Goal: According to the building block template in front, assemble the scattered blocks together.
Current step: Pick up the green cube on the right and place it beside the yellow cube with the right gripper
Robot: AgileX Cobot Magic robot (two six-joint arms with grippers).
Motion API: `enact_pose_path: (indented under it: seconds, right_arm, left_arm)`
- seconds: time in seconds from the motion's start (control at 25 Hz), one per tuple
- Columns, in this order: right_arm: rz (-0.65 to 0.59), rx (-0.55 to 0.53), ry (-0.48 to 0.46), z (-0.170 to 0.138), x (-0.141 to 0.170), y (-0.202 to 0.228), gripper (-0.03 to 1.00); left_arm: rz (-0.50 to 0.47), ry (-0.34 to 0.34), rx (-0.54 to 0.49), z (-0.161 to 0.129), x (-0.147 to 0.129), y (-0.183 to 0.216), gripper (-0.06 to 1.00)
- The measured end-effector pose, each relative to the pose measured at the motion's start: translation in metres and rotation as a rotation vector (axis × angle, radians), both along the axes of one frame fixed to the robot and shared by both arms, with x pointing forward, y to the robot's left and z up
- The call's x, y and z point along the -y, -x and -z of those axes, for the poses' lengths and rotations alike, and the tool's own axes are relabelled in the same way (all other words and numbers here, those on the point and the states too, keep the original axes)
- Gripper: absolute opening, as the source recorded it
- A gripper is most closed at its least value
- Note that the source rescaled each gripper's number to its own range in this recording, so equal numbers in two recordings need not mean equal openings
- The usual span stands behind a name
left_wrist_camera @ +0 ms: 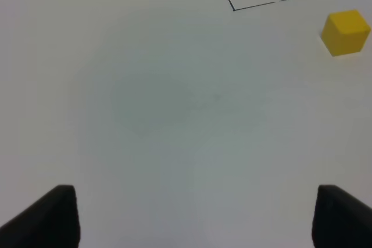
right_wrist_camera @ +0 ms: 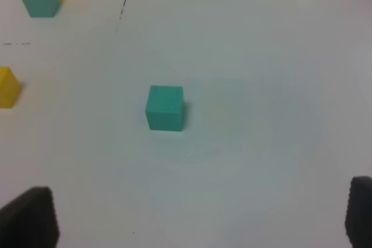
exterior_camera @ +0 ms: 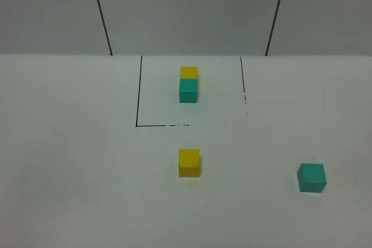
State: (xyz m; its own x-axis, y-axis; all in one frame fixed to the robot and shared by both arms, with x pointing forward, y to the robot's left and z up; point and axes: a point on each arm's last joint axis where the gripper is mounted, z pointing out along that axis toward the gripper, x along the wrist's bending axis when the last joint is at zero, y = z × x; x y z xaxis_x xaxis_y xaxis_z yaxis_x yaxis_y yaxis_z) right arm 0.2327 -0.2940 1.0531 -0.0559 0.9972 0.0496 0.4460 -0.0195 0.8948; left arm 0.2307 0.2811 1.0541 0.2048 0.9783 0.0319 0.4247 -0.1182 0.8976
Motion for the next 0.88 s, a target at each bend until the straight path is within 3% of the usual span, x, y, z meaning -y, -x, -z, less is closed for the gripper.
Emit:
enact_pose_path:
  seconds: [0.88]
  right_arm:
    - [0.0,0.0,0.0,0.0,0.0,0.0,1.0]
  left_arm:
    - [0.0,0.0,0.0,0.0,0.0,0.0,0.8]
